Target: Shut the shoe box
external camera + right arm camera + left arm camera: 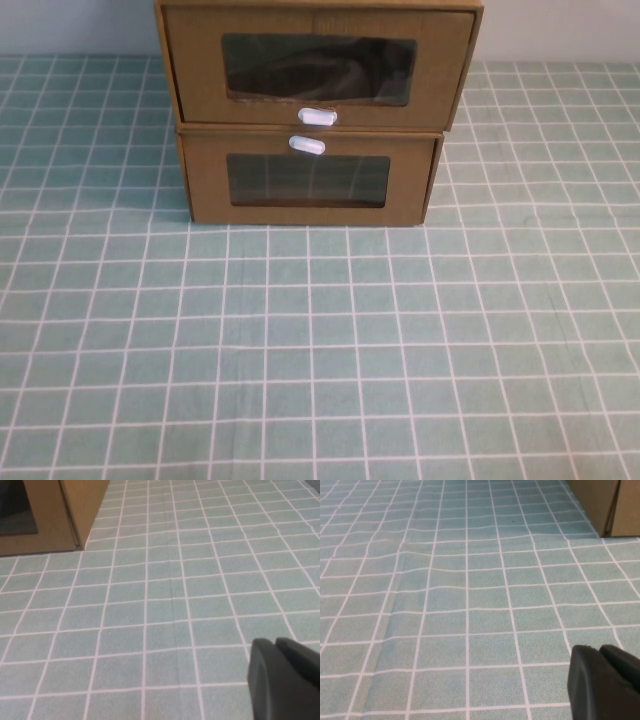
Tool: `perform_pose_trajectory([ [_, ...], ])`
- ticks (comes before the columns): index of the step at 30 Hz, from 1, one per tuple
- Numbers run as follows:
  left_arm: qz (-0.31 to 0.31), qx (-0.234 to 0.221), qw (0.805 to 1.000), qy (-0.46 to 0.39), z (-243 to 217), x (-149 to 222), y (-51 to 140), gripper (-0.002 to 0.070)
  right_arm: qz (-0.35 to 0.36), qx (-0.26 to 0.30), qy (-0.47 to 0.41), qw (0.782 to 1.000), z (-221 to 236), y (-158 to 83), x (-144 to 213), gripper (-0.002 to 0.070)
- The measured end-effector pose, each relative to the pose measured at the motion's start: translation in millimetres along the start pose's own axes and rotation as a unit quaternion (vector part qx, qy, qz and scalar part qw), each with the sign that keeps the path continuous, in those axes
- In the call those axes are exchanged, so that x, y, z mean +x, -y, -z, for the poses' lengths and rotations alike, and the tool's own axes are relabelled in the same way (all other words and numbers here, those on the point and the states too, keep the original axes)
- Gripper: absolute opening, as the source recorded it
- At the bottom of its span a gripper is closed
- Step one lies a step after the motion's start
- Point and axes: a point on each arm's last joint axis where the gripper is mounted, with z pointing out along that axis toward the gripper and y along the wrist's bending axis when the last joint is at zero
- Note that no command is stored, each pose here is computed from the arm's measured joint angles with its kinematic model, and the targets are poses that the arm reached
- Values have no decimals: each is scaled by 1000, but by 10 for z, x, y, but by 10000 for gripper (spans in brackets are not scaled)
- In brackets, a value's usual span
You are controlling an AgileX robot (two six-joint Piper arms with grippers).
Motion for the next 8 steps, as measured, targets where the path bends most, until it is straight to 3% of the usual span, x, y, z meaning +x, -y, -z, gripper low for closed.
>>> perform_pose_trajectory([
  [8, -4, 0, 1000, 0, 0, 0, 0, -5, 0, 0, 0, 1000, 0, 0, 0, -11],
])
